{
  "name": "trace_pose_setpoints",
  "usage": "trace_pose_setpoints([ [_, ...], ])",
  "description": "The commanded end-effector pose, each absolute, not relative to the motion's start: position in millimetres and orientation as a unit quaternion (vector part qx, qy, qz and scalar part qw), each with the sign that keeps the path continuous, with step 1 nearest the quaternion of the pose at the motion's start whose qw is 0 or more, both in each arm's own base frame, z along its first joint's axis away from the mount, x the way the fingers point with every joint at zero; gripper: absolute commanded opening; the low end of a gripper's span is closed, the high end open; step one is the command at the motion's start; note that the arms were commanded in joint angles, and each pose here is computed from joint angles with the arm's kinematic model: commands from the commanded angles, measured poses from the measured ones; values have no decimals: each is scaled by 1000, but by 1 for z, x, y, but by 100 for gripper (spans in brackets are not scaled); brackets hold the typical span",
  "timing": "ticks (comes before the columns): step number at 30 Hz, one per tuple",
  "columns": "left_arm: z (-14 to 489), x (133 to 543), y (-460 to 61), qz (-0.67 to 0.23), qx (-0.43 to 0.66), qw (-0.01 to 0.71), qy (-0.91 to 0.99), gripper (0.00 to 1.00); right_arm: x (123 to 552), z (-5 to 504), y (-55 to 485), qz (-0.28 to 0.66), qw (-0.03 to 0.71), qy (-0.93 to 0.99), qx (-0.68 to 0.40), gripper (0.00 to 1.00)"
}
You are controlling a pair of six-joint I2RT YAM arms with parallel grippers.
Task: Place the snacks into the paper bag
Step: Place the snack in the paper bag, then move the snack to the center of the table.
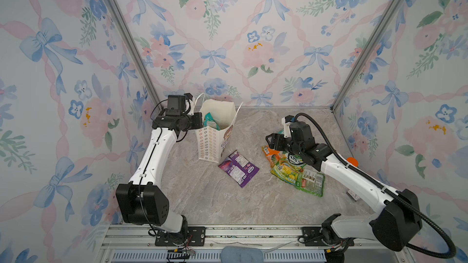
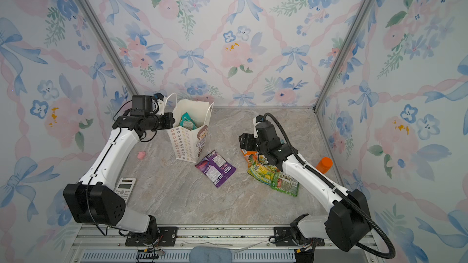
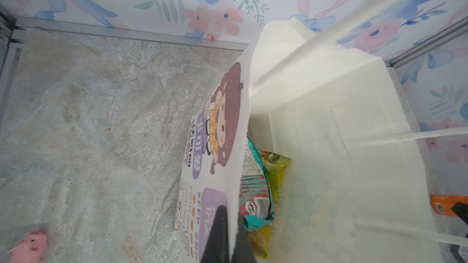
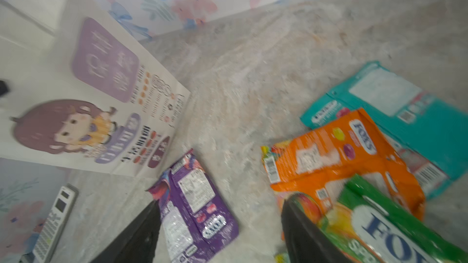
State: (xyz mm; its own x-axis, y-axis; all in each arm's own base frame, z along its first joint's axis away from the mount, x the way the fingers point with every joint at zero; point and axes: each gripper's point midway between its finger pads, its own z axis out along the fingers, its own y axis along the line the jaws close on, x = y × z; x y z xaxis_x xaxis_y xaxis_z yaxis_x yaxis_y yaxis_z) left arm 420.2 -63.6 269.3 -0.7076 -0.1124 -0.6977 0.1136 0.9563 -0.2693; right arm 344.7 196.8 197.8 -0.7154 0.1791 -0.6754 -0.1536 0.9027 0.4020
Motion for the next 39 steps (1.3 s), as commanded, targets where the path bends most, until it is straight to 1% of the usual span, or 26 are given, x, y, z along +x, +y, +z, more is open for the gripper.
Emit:
trace_pose_setpoints([
  [1, 270, 429, -60, -138, 7, 397, 907, 0, 325, 167, 158, 188, 341, 919, 61, 77],
  [5, 270, 429, -59, -137, 6, 397, 907, 0, 313, 134, 127, 187, 309, 924, 127, 78],
  [11, 267, 429, -59, -137, 6, 395, 908, 0, 298, 100, 102, 165, 273, 933, 165, 78],
  [17, 267, 429, -59, -137, 5, 394, 909, 0, 285, 71, 86, 164, 242, 934, 204, 77],
  [24, 266, 429, -59, -137, 5, 394, 909, 0, 283, 60, 83, 169, 239, 932, 212, 75],
  [29, 265, 430, -59, -140, 5, 392, 909, 0, 290, 56, 90, 189, 236, 930, 207, 71],
  [39, 264, 430, -62, -147, 7, 389, 910, 0, 302, 52, 94, 183, 233, 936, 190, 71],
])
